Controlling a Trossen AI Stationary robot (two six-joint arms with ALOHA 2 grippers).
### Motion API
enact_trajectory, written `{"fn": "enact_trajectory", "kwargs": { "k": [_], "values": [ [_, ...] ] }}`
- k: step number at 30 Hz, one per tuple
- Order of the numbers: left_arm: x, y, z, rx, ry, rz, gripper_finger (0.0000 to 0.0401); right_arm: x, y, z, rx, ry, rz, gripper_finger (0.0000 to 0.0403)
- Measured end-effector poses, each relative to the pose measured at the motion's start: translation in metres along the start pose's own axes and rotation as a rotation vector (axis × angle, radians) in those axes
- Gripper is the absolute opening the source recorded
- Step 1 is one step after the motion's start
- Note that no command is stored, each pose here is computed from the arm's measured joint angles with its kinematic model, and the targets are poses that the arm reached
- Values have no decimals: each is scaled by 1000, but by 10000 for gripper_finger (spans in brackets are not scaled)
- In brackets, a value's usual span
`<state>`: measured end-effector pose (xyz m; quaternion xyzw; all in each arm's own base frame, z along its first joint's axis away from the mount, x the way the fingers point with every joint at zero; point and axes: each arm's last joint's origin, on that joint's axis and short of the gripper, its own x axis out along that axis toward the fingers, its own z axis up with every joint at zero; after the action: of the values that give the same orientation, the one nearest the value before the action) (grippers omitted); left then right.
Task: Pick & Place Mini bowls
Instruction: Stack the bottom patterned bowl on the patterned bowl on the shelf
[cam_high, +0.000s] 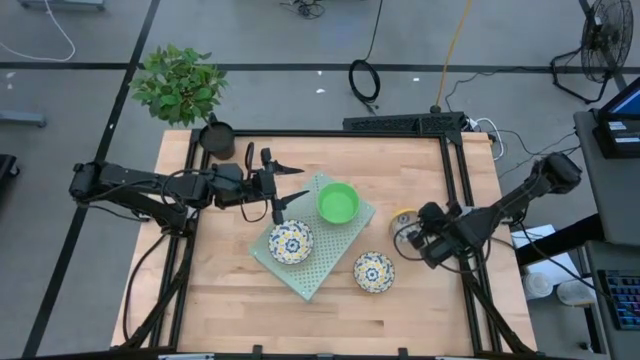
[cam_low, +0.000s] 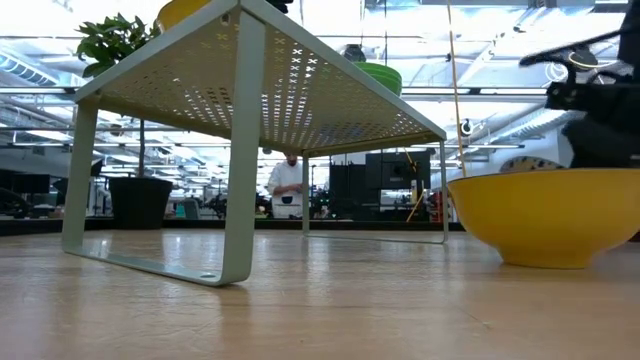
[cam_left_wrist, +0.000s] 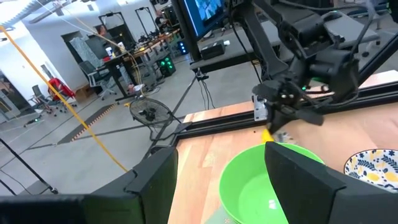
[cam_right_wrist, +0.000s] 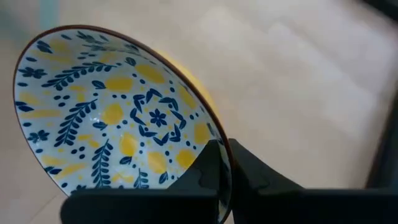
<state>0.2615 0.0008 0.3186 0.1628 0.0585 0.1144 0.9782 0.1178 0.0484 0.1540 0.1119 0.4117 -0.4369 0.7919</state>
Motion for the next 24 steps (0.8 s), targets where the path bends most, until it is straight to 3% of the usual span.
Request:
{"fn": "enact_trajectory", "kwargs": {
  "k": [12,24],
  "values": [
    [0,0,0,1,0,0,244,24,-15,-1,50,-213,-145,0],
    [0,0,0,0,-2,0,244,27,-11,20,52,-585,-256,0]
  ]
}}
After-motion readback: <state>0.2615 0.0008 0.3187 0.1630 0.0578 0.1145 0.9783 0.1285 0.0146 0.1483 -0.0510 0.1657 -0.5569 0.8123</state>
